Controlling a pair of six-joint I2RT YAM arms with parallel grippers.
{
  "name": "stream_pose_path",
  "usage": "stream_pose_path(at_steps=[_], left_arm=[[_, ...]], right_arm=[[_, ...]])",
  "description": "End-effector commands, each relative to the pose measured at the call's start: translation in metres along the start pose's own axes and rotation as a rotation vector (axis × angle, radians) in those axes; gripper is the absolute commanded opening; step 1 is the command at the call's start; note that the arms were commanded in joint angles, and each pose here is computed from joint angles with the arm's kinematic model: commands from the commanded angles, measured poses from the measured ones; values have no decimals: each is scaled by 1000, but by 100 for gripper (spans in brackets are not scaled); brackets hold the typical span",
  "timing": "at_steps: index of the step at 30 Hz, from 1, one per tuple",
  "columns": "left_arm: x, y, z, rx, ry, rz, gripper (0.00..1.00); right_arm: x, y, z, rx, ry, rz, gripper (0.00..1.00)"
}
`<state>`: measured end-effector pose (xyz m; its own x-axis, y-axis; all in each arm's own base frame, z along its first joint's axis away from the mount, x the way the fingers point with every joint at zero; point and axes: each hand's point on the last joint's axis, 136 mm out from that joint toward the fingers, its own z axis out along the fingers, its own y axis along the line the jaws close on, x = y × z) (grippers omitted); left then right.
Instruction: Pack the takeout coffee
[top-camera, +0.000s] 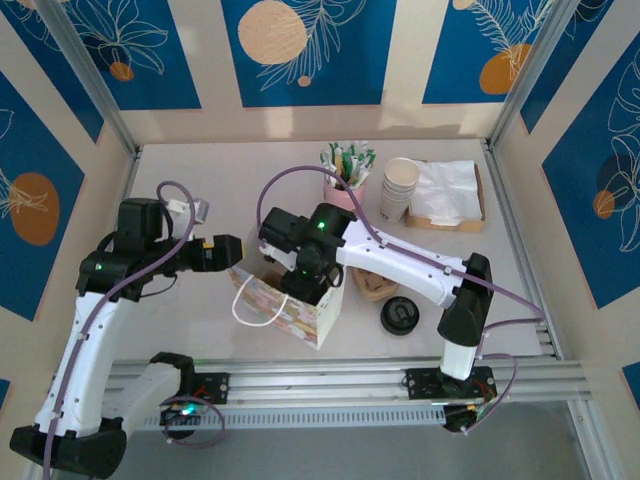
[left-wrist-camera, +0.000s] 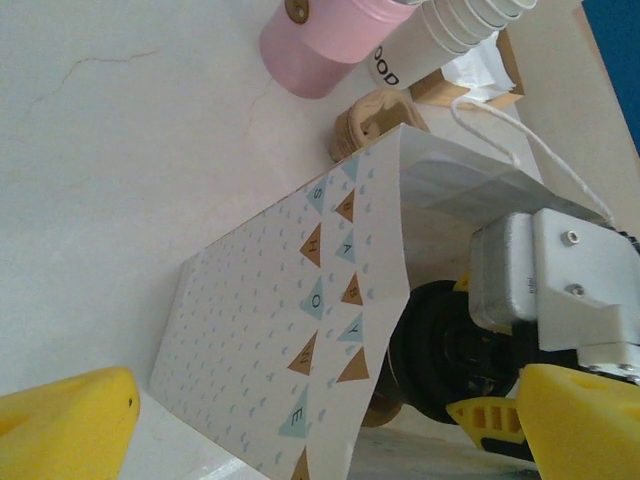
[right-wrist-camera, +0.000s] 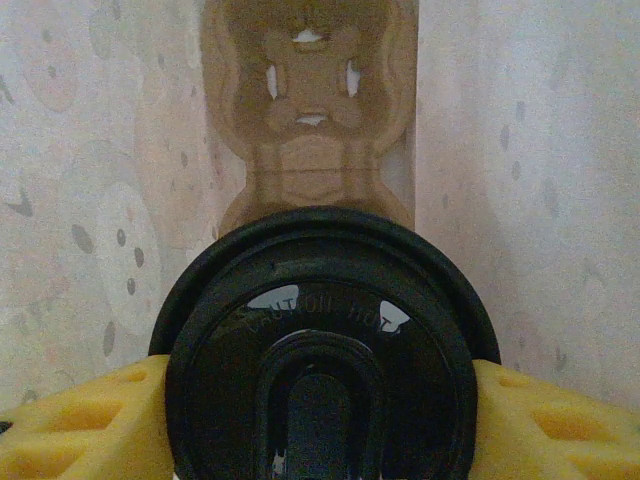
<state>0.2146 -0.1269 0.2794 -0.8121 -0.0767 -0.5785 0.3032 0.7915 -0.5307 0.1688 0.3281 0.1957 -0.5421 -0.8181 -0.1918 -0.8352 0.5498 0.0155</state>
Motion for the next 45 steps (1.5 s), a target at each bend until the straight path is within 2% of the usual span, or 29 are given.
stream_pose_path(at_steps=[1, 27, 45], left_arm=[[5, 12, 0, -55, 12, 1, 97], [10, 20, 5, -80, 29, -29, 96], [13, 19, 7, -68, 42, -43, 94]], right_arm=[[5, 1, -11, 2, -28, -21, 63], [16, 3, 19, 6, 22, -15, 62], [13, 8, 17, -4, -13, -17, 62]])
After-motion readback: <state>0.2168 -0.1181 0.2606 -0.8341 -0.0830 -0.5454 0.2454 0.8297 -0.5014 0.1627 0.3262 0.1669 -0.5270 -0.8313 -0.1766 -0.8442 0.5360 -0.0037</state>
